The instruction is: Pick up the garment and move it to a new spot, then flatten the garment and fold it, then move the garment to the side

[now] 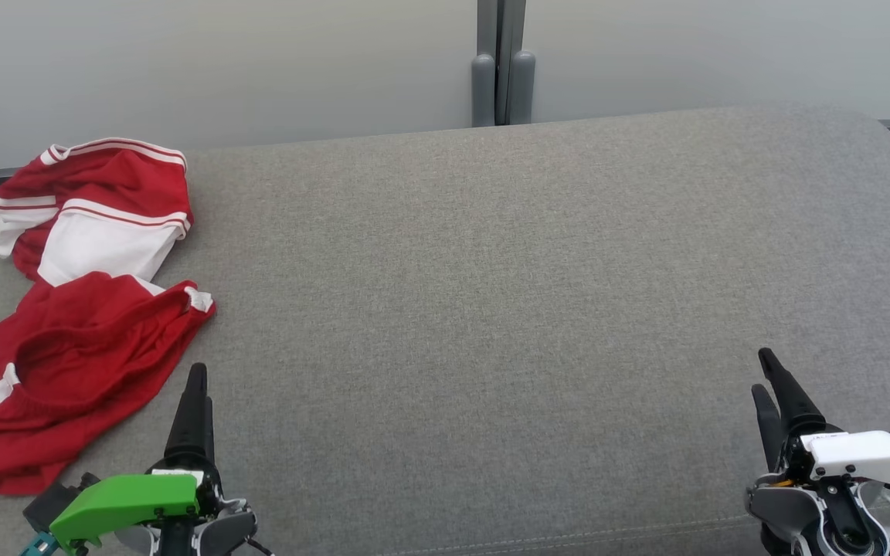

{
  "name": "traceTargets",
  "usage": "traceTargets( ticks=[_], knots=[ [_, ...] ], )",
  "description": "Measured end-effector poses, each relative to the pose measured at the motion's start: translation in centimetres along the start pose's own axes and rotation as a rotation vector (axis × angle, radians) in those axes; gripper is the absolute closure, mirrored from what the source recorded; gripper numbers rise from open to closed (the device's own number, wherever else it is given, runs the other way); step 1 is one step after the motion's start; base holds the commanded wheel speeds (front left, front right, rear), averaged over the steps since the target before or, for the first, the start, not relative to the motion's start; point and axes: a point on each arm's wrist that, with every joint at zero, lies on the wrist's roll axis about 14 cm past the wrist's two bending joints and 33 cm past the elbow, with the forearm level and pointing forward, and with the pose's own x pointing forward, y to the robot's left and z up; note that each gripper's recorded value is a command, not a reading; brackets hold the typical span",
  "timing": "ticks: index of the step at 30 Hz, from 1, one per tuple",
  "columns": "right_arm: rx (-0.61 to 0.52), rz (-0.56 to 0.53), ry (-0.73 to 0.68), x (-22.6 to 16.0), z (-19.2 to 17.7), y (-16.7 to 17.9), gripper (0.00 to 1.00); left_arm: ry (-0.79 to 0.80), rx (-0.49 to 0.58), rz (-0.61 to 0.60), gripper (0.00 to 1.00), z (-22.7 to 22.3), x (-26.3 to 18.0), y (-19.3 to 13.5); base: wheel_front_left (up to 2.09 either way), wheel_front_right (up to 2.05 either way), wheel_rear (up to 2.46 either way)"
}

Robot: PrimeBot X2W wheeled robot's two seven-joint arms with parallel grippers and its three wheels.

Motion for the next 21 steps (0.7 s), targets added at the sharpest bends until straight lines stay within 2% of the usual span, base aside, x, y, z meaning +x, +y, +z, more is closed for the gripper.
traceTargets(
  ticks=[6,14,21],
  knots=[
    [-0.110,0.027,-0.022,0.1,0.3,1.1,0.00,-0.004,0.074,-0.012,0.00,-0.2,0.1,-0.6,0.00,0.00,0.00],
    [-0.250,0.060,-0.040,0.2,0.3,2.4,0.00,0.000,0.234,-0.043,0.00,-0.7,0.2,-1.8,0.00,0.00,0.00],
    [-0.423,0.086,-0.039,0.2,-0.3,3.2,0.00,-0.002,0.382,-0.059,0.00,-1.0,0.2,-2.3,0.00,0.00,0.00]
  ],
)
